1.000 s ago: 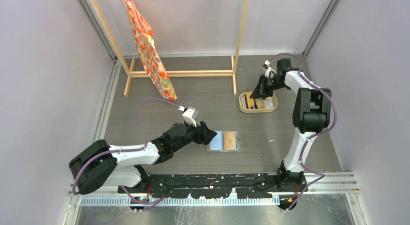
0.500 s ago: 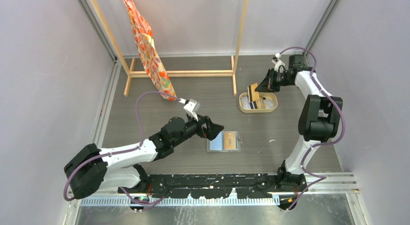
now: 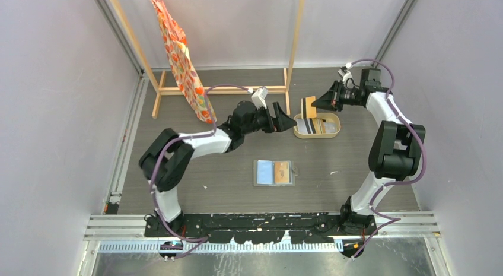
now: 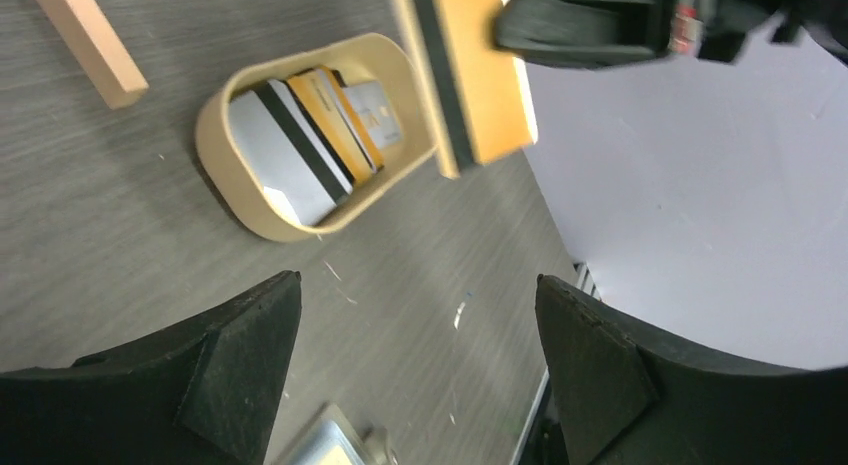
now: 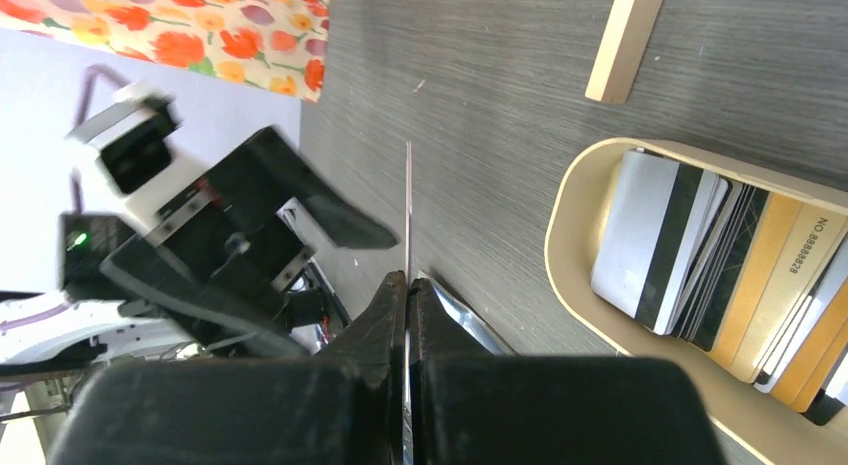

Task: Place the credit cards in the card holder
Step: Pick up the credit card from the storage box.

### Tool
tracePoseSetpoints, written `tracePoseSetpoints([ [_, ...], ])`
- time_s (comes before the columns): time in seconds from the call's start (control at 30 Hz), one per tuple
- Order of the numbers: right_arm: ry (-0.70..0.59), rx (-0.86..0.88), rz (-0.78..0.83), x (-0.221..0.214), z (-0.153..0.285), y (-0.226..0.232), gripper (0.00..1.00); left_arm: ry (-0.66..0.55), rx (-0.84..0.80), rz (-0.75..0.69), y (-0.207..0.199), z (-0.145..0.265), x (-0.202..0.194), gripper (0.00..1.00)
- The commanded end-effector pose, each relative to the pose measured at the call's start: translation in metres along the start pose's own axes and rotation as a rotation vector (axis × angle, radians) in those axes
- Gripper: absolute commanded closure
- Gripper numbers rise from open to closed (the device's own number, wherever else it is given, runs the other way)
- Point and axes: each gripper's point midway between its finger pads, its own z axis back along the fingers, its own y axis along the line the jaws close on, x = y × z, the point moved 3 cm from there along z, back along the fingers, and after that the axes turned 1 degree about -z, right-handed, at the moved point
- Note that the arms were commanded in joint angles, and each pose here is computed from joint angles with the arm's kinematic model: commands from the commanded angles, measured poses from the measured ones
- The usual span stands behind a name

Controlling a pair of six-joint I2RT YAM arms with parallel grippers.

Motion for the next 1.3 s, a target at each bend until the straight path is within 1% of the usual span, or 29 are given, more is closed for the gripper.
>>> tracePoseSetpoints([
  [0.0, -0.044, 0.08, 0.036, 0.011, 0.015, 0.025, 0.97, 0.024, -0.081, 0.093, 0.0, -0.024, 0.022, 0.13],
  [0.1, -0.043, 0.086, 0.017, 0.011, 0.015, 0.021, 0.97, 0.05, -0.118, 0.109, 0.009, -0.039, 0.027, 0.2],
  [0.2, -0.043, 0.09, 0.005, 0.012, 0.016, 0.018, 0.97, 0.048, -0.173, 0.126, 0.013, -0.05, 0.03, 0.25],
  [0.37, -0.038, 0.085, -0.018, 0.011, 0.014, 0.009, 0.97, 0.053, -0.28, 0.188, 0.019, -0.063, 0.02, 0.35],
  [0.47, -0.031, 0.068, -0.031, 0.01, 0.011, 0.0, 0.97, 0.033, -0.368, 0.232, 0.018, -0.063, 0.025, 0.36],
  [0.7, -0.01, 0.036, -0.063, 0.005, 0.004, -0.018, 0.97, 0.028, -0.374, 0.254, 0.029, -0.06, 0.016, 0.37],
  [0.83, -0.005, 0.022, -0.073, 0.004, 0.002, -0.024, 0.97, 0.032, -0.379, 0.276, 0.035, -0.064, 0.012, 0.38],
  [1.07, 0.009, 0.001, -0.086, 0.0, -0.001, -0.034, 0.96, 0.041, -0.39, 0.278, 0.035, -0.071, 0.012, 0.4],
  [1.13, 0.014, -0.001, -0.089, -0.001, -0.002, -0.035, 0.96, 0.049, -0.386, 0.28, 0.036, -0.074, 0.01, 0.42],
  [1.27, 0.022, -0.004, -0.087, -0.002, -0.005, -0.036, 0.96, 0.086, -0.393, 0.288, 0.033, -0.083, 0.004, 0.49],
])
